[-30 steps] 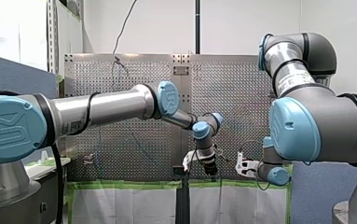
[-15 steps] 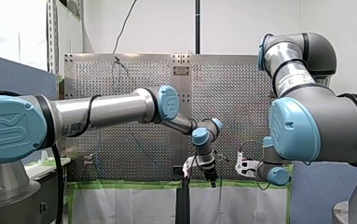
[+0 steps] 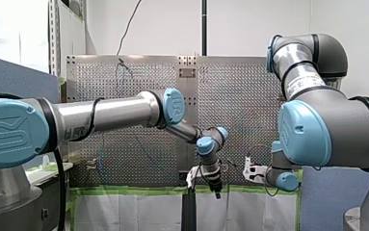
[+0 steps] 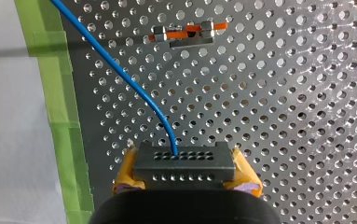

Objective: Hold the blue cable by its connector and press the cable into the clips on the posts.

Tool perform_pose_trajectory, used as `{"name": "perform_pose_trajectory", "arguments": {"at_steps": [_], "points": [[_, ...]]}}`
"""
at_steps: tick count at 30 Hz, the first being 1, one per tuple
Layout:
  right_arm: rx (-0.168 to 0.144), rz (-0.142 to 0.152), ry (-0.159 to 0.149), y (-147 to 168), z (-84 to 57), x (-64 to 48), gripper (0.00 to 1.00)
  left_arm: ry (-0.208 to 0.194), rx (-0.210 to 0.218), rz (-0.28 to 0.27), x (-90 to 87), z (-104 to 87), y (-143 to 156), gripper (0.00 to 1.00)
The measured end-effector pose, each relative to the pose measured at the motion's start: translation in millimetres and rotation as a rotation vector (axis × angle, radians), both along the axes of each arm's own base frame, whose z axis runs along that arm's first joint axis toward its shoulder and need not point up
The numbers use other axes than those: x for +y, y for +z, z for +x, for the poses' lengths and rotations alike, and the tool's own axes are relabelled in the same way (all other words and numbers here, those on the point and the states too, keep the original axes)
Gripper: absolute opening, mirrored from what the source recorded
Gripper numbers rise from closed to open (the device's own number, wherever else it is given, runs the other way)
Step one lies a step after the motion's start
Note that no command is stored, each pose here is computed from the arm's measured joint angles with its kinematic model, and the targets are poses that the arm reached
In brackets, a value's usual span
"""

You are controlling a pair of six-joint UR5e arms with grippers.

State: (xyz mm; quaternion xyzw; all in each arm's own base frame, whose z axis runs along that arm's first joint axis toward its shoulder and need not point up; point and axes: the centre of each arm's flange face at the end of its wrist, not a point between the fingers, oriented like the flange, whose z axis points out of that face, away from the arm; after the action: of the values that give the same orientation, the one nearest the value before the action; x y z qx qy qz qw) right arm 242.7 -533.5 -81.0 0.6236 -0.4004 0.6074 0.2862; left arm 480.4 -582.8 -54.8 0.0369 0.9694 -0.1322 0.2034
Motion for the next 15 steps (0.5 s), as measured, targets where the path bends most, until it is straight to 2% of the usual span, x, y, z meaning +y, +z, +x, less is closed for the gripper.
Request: {"name": "perform_pose_trajectory", "arguments": {"at_steps": [15], "points": [[0.000,0.000,-0.002,0.1,-0.1,-0.3,0.00,0.018,0.012,0.026,19.1,2.8,-21.4,1.00]]}}
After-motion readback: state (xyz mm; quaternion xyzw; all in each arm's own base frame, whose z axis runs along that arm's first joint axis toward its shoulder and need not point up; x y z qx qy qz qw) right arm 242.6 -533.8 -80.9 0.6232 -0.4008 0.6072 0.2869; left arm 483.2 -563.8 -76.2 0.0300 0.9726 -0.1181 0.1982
